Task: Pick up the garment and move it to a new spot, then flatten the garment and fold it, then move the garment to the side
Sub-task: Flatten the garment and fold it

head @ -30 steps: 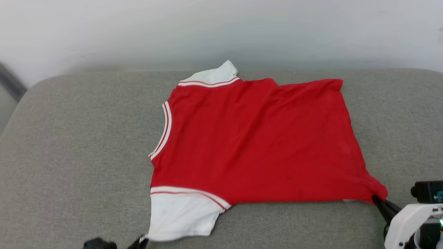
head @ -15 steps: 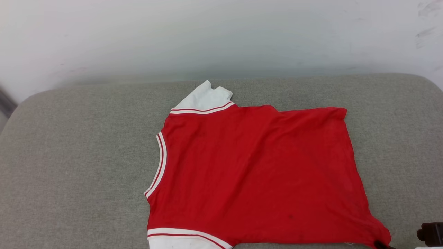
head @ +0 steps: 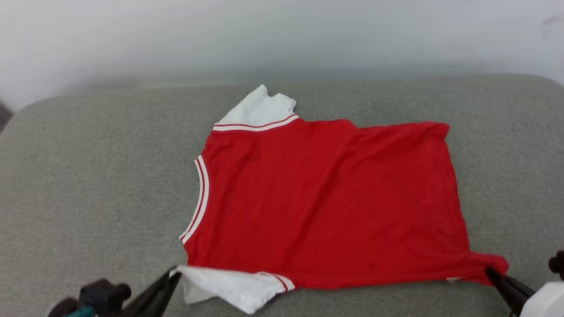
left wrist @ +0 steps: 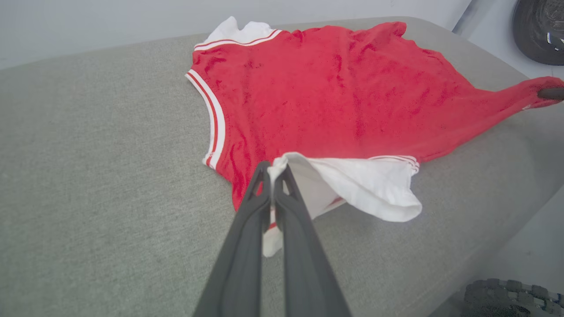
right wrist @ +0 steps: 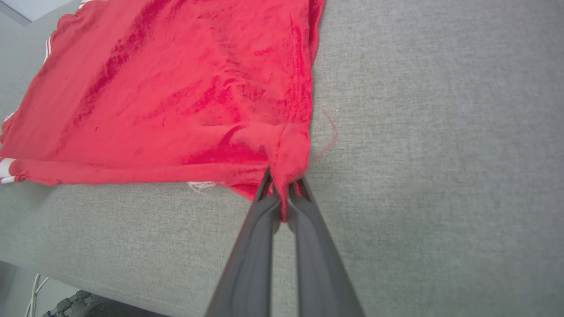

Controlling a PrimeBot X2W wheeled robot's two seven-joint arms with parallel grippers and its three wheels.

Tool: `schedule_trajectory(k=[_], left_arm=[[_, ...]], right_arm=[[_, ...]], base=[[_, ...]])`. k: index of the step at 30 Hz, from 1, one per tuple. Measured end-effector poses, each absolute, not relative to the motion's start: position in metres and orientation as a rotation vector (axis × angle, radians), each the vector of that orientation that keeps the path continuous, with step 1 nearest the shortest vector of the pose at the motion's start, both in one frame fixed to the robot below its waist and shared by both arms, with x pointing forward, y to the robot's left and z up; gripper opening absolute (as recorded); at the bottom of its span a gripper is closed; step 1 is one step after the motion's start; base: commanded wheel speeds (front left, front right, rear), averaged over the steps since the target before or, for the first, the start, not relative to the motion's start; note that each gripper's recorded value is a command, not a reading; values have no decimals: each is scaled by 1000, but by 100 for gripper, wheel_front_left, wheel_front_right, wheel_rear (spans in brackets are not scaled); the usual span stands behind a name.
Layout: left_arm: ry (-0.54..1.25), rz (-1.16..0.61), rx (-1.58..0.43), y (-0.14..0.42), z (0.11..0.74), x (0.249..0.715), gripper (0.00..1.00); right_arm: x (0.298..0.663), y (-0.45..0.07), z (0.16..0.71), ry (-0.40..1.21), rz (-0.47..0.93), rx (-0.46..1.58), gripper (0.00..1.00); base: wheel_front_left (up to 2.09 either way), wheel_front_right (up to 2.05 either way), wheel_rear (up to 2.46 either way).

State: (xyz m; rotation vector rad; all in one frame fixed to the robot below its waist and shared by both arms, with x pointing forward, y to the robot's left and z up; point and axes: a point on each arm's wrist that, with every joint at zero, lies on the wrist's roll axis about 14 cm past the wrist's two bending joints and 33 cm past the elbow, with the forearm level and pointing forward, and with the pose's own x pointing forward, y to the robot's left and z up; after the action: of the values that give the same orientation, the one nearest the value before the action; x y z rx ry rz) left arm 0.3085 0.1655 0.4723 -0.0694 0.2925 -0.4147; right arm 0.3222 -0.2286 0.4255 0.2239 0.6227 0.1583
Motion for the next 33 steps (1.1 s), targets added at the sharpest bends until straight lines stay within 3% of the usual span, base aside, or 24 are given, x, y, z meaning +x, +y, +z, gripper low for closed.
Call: schedule_trajectory(k=[12, 26, 27, 28, 29, 30, 33], left_arm=[[244, -396, -3, 171, 470, 409, 0], [356, -365, 34, 175, 409, 449, 0], [356, -365, 35, 174, 407, 450, 31], [356, -366, 33, 172, 406, 450, 78], [361, -363, 30, 172, 403, 449, 100], [366, -361, 28, 171, 401, 448, 100], [365, -336, 19, 173, 400, 446, 100]], right_arm=[[389, -226, 412, 659, 168, 156, 0], [429, -215, 372, 736, 195, 102, 0], [429, -215, 370, 737, 198, 94, 0], [430, -214, 370, 737, 200, 90, 0], [430, -214, 369, 739, 200, 88, 16], [432, -215, 370, 725, 197, 75, 100], [431, -216, 373, 709, 189, 65, 100]], base=[[0, 0, 0], [0, 0, 0], [0, 0, 0], [0, 0, 0], [0, 0, 0], [0, 0, 0], [0, 0, 0]])
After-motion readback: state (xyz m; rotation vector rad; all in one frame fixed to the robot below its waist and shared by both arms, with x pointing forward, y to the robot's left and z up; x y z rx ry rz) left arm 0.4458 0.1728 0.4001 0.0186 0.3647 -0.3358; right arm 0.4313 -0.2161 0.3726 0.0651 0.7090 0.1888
